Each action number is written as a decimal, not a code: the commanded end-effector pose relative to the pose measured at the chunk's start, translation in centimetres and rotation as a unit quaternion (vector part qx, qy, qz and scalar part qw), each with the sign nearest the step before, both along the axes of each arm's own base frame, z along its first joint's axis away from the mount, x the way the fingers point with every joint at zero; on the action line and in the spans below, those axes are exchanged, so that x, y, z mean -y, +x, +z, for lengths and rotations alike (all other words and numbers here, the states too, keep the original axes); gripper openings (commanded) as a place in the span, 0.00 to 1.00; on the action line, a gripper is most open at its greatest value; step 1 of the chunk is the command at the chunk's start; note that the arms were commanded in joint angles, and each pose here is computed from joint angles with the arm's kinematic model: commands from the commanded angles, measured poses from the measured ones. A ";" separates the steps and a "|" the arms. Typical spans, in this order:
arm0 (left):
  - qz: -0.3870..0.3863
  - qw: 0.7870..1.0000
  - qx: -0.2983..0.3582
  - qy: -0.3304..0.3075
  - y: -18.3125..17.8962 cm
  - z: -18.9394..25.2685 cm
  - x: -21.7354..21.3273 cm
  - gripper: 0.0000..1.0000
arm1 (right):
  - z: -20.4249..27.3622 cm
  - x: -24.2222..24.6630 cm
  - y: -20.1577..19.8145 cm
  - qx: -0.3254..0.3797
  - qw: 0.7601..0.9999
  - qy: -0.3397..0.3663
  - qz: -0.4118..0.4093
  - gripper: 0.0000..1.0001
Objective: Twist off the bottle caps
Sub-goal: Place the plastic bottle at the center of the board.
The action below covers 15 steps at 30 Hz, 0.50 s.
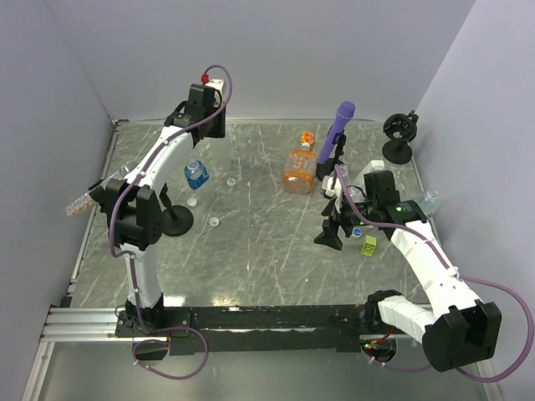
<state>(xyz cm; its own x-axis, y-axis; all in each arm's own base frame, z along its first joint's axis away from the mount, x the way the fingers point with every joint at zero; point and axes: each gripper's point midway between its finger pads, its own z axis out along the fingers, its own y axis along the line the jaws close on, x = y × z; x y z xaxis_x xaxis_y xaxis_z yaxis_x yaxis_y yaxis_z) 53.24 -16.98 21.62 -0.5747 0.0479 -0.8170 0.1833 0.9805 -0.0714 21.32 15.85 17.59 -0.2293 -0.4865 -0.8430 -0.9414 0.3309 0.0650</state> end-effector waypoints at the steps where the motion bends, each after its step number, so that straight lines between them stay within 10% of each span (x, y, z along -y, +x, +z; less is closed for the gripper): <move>1: 0.019 0.999 0.018 0.018 1.0 1.4 -1.5 0.03 | 0.2 0.0 0.3 0.013 1.000 0.004 0.000 0.99; 15: 0.013 1.000 0.021 0.001 0.4 3.1 -1.3 0.59 | -0.1 0.0 0.4 0.009 1.000 0.002 0.000 0.99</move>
<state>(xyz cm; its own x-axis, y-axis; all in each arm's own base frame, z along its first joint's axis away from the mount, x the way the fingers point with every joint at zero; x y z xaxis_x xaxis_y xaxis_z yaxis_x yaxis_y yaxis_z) 53.71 -15.56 21.38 -0.5826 0.0545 -0.8109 0.1539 0.9871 -0.0442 21.35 15.79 17.49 -0.2316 -0.4894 -0.8407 -0.9403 0.3340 0.0646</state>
